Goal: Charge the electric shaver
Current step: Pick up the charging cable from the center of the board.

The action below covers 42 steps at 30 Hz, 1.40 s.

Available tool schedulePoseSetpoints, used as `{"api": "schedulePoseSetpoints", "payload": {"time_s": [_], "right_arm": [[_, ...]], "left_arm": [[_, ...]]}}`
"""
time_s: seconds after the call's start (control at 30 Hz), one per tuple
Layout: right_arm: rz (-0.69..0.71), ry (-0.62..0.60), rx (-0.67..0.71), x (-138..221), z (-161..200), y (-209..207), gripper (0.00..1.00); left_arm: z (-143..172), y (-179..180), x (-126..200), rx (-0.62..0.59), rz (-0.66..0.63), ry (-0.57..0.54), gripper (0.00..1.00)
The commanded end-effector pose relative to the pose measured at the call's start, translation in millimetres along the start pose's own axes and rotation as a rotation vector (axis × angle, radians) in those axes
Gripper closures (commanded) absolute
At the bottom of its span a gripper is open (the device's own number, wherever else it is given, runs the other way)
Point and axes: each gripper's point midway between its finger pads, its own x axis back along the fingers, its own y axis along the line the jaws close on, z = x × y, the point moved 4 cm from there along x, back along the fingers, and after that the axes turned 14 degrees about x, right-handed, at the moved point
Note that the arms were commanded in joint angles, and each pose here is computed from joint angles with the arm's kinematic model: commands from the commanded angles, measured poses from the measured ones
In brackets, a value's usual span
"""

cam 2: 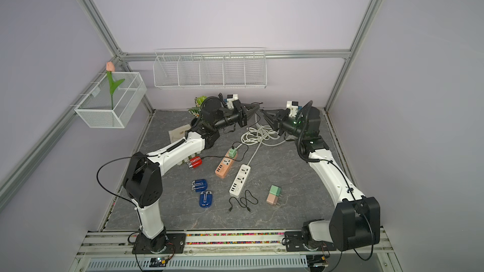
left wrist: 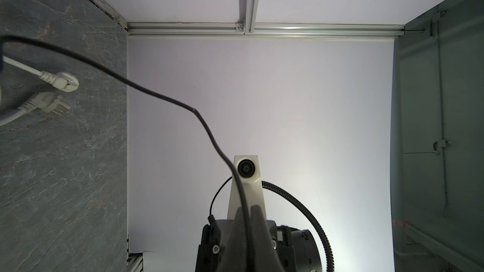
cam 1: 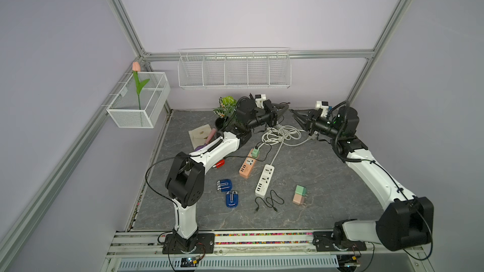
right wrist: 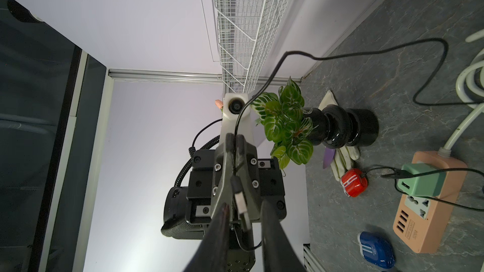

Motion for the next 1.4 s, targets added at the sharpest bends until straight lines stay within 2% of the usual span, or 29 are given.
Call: {"api": "schedulePoseSetpoints", "payload": {"time_s": [0.0,0.13,0.23,0.33,0.5,0.57,0.63,0.8,1.13,1.3,1.37], "right_arm": [[-0.03,-0.025,0.037,-1.7,-9.9,14.5,0.77],[-0.016,-0.025,0.04,0.8,-12.6,9.9,0.77],[-0.018,-0.024,0.042,1.4,-14.2,9.9,0.89],[-0.02,-0.021,0.042,0.4,-15.0,10.6,0.93],[-0.006,-0.014,0.037,2.0,-12.8,7.1,0.93],[-0.004,-0.008,0.034,1.5,-13.3,6.1,0.94],[-0.002,-0.002,0.035,0.5,-14.5,5.1,0.94],[-0.001,0.012,0.027,-4.8,-16.9,2.2,0.93],[-0.008,0.027,0.018,-9.8,-16.4,2.9,0.93],[-0.004,0.032,0.013,-9.7,-13.8,1.1,0.93],[0.005,0.028,0.011,-9.0,-13.8,-1.7,0.93]], "left_arm": [[0.8,5.5,-3.2,0.038,-0.011,0.013,1.0],[0.6,4.9,-2.5,0.038,-0.011,0.011,1.0],[0.9,5.8,-2.4,0.038,-0.014,0.013,1.0],[0.5,6.3,-2.5,0.039,-0.015,0.011,1.0],[1.4,4.9,-3.2,0.044,-0.009,0.021,1.0],[2.9,5.0,-3.9,0.058,-0.008,0.036,0.87],[4.5,5.6,-4.5,0.075,-0.011,0.052,0.79],[9.4,9.3,-5.4,0.1,-0.034,0.081,0.74],[11.2,12.5,-14.4,0.1,-0.058,0.115,0.8],[9.6,14.0,-16.1,0.101,-0.059,0.114,0.86],[9.8,13.5,-16.2,0.1,-0.056,0.115,0.92]]}}
